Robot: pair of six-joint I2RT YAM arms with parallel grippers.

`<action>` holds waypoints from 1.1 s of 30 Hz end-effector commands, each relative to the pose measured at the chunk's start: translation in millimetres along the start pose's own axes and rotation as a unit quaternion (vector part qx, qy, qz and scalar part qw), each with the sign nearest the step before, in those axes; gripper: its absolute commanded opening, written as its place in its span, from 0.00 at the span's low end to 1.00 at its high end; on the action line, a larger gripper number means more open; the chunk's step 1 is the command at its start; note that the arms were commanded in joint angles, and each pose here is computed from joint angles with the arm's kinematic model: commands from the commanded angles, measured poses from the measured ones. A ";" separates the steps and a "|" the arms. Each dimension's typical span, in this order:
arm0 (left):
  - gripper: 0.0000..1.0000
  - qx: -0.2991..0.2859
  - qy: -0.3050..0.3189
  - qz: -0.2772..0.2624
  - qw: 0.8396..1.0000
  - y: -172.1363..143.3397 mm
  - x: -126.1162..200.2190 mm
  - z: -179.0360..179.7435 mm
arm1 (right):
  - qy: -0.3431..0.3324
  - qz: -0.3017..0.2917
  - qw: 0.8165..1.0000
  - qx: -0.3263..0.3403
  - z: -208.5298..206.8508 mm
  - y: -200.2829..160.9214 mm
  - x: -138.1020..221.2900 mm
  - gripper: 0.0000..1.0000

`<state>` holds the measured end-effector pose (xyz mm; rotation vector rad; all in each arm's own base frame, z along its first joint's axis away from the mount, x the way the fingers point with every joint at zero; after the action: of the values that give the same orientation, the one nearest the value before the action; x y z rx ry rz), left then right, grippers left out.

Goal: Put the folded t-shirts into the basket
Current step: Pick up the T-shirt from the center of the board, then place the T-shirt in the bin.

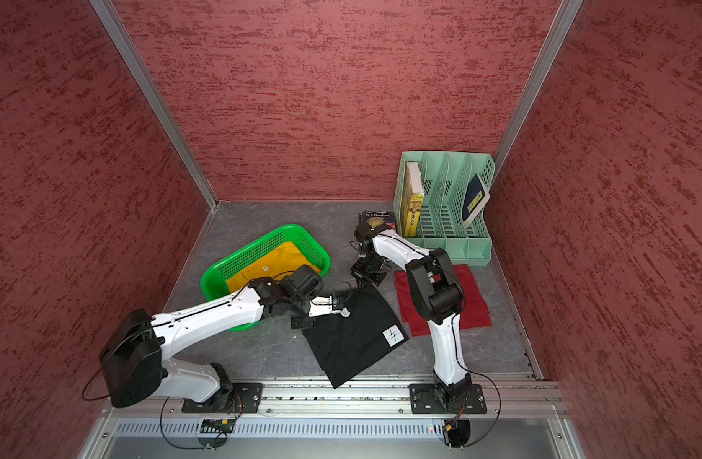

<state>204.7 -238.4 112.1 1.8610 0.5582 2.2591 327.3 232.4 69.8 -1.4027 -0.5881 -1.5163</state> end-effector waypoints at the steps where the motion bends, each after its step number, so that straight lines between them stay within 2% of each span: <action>1: 0.00 0.004 -0.033 -0.023 0.999 -0.4 36.1 -9.7 | 0.078 -0.068 0.995 -0.009 19.8 -12.6 60.6 0.00; 6: 0.00 0.011 -0.047 -0.025 0.999 -14.7 69.6 -20.1 | 0.149 -0.100 0.984 -0.012 32.4 -46.1 96.3 0.00; 10: 0.00 0.026 -0.047 -0.032 0.998 -21.3 100.3 -25.6 | 0.175 -0.131 0.976 0.001 40.2 -70.7 117.7 0.00; 14: 0.00 0.051 -0.029 -0.042 0.997 -26.8 127.8 -22.4 | 0.240 -0.167 0.956 0.007 54.9 -94.5 133.5 0.00; 17: 0.00 0.079 -0.016 -0.022 0.997 -41.8 141.6 -18.9 | 0.270 -0.172 0.947 0.025 70.0 -111.0 145.9 0.00; 26: 0.00 0.169 0.043 -0.024 0.984 -84.1 188.8 -6.4 | 0.296 -0.170 0.937 0.078 126.6 -141.4 150.2 0.00; 29: 0.00 0.194 0.056 -0.018 0.979 -95.1 196.0 -4.3 | 0.310 -0.170 0.930 0.102 153.6 -152.4 153.8 0.00; 33: 0.00 0.234 0.104 -0.001 0.967 -116.5 200.2 20.0 | 0.319 -0.171 0.926 0.111 183.3 -153.3 148.6 0.00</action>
<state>160.9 -69.5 249.4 1.8348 1.1745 2.4542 286.3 389.9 271.7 -0.6737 -0.5735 -1.9399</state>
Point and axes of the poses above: each gripper's point midway between its finger pads, its own x axis back along the fingers, its own z axis along the line the jaws close on, y = z × x, the point moved 1 cm from there along x, back along the fingers, and after that the axes turned 5 degrees about x, right-handed, at the moved point
